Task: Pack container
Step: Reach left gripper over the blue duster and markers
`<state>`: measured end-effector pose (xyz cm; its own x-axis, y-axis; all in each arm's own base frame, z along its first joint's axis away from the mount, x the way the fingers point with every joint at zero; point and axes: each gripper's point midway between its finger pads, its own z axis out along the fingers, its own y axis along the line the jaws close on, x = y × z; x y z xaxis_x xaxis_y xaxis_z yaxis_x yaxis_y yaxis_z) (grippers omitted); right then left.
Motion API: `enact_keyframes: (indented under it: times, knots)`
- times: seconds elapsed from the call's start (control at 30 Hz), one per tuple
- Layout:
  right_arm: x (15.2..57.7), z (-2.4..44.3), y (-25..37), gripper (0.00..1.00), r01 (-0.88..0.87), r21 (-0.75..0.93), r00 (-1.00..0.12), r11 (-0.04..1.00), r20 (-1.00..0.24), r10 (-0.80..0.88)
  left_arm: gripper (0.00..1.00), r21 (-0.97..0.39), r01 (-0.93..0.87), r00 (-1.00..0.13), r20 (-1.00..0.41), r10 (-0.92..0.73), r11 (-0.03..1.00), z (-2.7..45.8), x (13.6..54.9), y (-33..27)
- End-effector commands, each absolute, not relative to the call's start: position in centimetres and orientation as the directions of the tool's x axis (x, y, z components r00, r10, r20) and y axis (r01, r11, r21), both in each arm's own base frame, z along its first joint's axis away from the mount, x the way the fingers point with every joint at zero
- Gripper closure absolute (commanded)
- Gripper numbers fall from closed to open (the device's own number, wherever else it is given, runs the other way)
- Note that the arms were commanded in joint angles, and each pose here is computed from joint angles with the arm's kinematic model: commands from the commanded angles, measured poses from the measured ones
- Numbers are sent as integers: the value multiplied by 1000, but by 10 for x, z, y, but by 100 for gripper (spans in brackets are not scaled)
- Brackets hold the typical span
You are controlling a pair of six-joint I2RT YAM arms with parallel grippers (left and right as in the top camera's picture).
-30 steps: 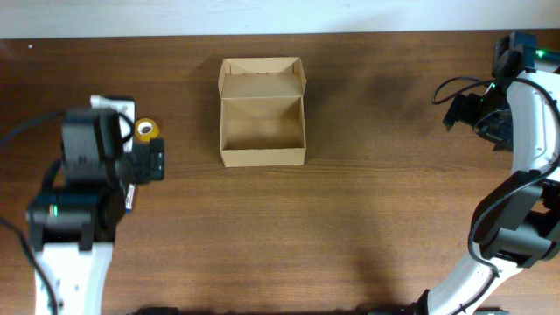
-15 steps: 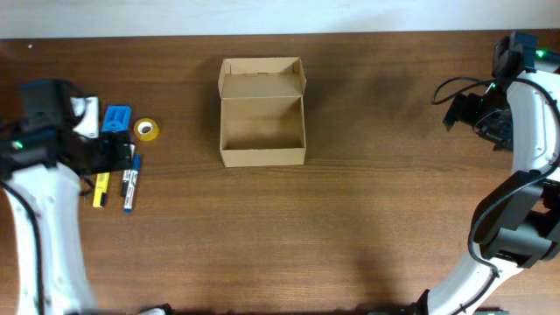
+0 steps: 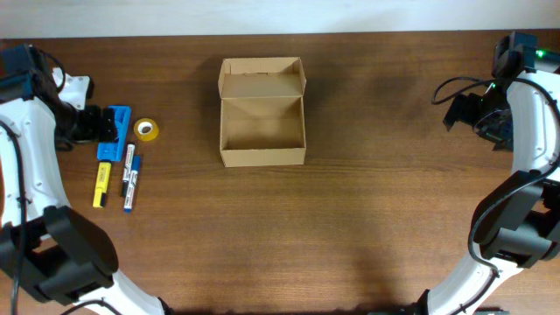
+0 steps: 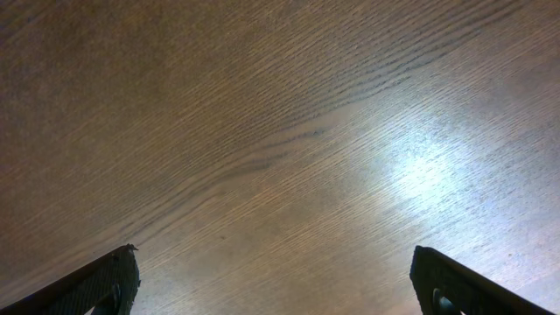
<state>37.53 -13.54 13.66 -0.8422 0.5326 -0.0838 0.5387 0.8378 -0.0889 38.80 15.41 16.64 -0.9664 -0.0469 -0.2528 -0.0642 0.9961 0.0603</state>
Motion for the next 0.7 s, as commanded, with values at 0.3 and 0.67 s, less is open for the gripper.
enact_keyframes:
  times: [0.3,0.67]
  knots:
    - [374,140,-136,1,538,-103,-843,837,-94,530,7,147,-6,-980,-195,23,989,102,422,191]
    - [374,140,-136,1,538,-103,-843,837,-94,530,7,94,-1,-972,-233,21,996,58,451,193]
